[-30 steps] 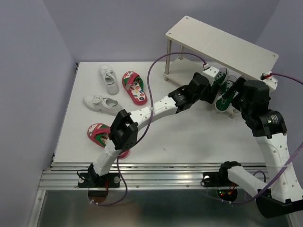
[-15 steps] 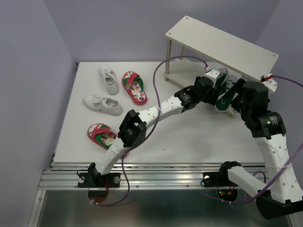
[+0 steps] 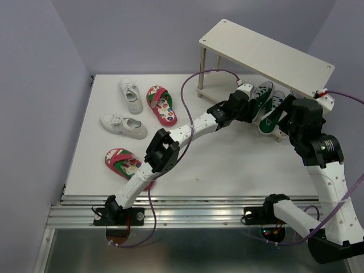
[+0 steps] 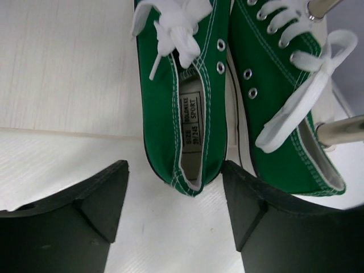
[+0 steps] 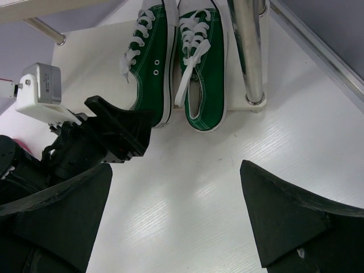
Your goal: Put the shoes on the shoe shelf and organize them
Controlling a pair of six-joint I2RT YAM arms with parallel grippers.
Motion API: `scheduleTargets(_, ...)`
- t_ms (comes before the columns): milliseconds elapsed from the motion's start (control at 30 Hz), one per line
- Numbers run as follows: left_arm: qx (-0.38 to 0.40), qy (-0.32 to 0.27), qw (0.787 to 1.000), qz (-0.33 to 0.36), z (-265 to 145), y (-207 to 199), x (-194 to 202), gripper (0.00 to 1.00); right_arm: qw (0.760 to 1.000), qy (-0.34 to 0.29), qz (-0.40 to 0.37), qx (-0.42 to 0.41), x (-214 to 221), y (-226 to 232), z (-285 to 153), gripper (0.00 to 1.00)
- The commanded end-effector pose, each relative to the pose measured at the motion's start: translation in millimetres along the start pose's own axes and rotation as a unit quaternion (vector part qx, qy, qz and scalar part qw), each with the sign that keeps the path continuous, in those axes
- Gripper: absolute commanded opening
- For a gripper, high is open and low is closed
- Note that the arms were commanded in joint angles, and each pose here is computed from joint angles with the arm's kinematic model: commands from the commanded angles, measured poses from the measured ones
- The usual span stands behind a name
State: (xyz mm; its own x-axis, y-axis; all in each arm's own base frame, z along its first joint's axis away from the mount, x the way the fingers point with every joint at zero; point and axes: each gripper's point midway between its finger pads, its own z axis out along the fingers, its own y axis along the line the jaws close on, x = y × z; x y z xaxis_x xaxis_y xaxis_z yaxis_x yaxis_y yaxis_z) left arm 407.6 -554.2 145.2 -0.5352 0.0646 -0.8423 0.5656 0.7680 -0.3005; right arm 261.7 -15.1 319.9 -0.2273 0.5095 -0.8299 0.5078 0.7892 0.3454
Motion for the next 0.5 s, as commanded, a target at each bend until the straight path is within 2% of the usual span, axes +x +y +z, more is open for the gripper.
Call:
scheduleTargets(0, 0.037, -0.054, 0.998, -0.023, -9, -20, -46, 0.71, 0.999, -0.035, 0.005, 0.0, -21, 1, -3, 1.0)
scheduleTargets(100, 0.042, -0.056, 0.997, -0.024, -8, -20, -47, 0.55, 0.999, -0.034, 0.002, 0.0, -20, 2, -2, 1.0)
scheduleTargets(133, 0.044, -0.056, 0.997, -0.022, -8, -20, -48, 0.39, 0.999, -0.033, 0.0, 0.0, -20, 2, -1, 1.0)
scheduleTargets(200, 0.049, -0.059, 0.997, -0.019, -9, -22, -51, 0.17, 0.999, -0.033, -0.001, 0.001, -19, 3, 0, 1.0)
scheduleTargets(233, 0.044, -0.062, 0.997, -0.016, -10, -21, -53, 0.0, 0.999, -0.032, -0.003, 0.0, -18, 3, 1, 1.0)
scheduleTargets(333, 0.029, -0.082, 0.996, -0.01, -19, -19, -69, 0.0, 1.0, -0.027, -0.003, -0.002, -15, 4, 3, 1.0)
scheduleTargets(467, -0.03, -0.128, 0.991, 0.025, -32, -4, -95, 0.0, 1.0, -0.025, -0.003, -0.004, -14, 4, 3, 1.0)
